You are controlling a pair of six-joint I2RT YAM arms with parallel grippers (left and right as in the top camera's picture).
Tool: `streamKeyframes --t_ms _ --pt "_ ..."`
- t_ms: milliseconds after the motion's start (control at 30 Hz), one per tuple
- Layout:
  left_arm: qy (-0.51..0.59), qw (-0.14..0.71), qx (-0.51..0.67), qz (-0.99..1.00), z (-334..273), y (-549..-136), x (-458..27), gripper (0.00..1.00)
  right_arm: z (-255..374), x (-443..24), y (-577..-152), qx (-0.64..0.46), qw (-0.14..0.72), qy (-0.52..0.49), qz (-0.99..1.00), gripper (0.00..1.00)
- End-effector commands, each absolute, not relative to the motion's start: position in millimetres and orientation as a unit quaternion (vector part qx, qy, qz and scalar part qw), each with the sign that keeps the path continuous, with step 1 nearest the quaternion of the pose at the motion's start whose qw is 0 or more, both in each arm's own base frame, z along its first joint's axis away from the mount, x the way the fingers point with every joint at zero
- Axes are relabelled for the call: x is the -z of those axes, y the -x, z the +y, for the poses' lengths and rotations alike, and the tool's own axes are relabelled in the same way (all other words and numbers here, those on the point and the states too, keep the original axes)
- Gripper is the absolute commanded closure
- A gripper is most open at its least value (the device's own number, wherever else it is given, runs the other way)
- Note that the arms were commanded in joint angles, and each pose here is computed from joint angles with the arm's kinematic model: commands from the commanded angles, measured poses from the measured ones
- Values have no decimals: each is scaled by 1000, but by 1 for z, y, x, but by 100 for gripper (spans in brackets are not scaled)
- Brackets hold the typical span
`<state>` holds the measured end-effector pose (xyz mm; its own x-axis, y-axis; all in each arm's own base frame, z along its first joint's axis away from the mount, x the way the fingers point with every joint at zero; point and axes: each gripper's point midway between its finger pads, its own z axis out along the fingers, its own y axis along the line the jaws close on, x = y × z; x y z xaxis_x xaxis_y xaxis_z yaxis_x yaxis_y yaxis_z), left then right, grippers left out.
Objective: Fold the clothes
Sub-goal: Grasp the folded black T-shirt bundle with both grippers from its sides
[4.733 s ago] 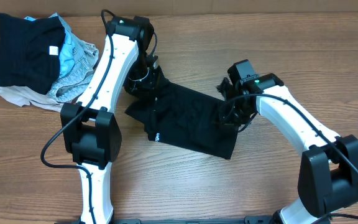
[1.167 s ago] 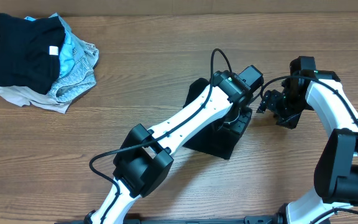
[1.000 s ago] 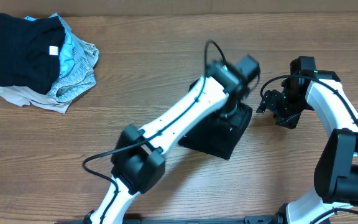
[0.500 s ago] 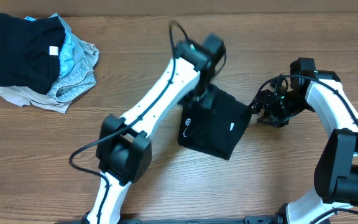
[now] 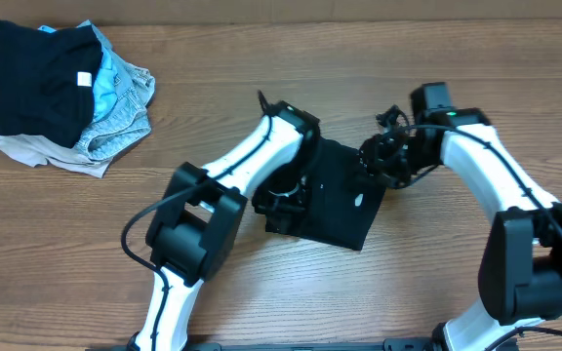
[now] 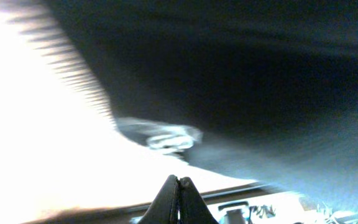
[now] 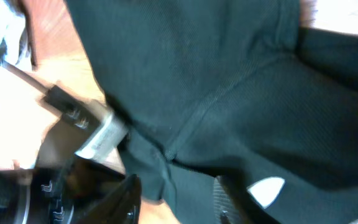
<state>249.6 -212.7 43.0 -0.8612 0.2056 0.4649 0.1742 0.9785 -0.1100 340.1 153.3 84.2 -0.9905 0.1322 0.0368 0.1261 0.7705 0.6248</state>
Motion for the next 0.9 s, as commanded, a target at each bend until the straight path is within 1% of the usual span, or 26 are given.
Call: streamKeyframes --t_ms 0,33,67,133,200,267,333,400,433,633,800,867 --pt "77 175 -25 -981 -189 -298 -69 96 164 -68 -330 -293 -21 -145 945 74" --pt "70 161 -32 -984 -186 -308 -75 96 167 -59 -324 -281 -34 -164 945 83" --pt "65 150 -39 -986 -183 -316 -80 92 166 -50 -320 -265 -44 -186 945 85" --pt "49 133 -47 -989 -174 -331 -86 69 163 -29 -310 -238 -61 -227 942 90" --pt "38 120 -63 -990 -170 -342 -87 57 163 -11 -300 -236 -84 -255 934 92" --pt "61 108 -110 -986 -180 -350 -86 51 161 3 -291 -240 -106 -275 925 92" --pt "99 100 -172 -975 -198 -352 -87 39 162 9 -286 -261 -126 -284 914 88" --pt "134 94 -223 -961 -215 -351 -84 11 161 9 -285 -275 -135 -282 909 87" --pt "139 93 -233 -958 -219 -349 -82 1 161 9 -286 -277 -133 -275 911 85" --pt "139 109 -328 -928 -244 -332 -53 0 161 9 -287 -278 -131 -273 912 83" --pt "139 101 -420 -891 -264 -325 -45 0 161 8 -288 -280 -128 -272 912 83" --pt "141 102 -443 -879 -272 -320 -43 5 162 8 -289 -281 -126 -271 912 83"
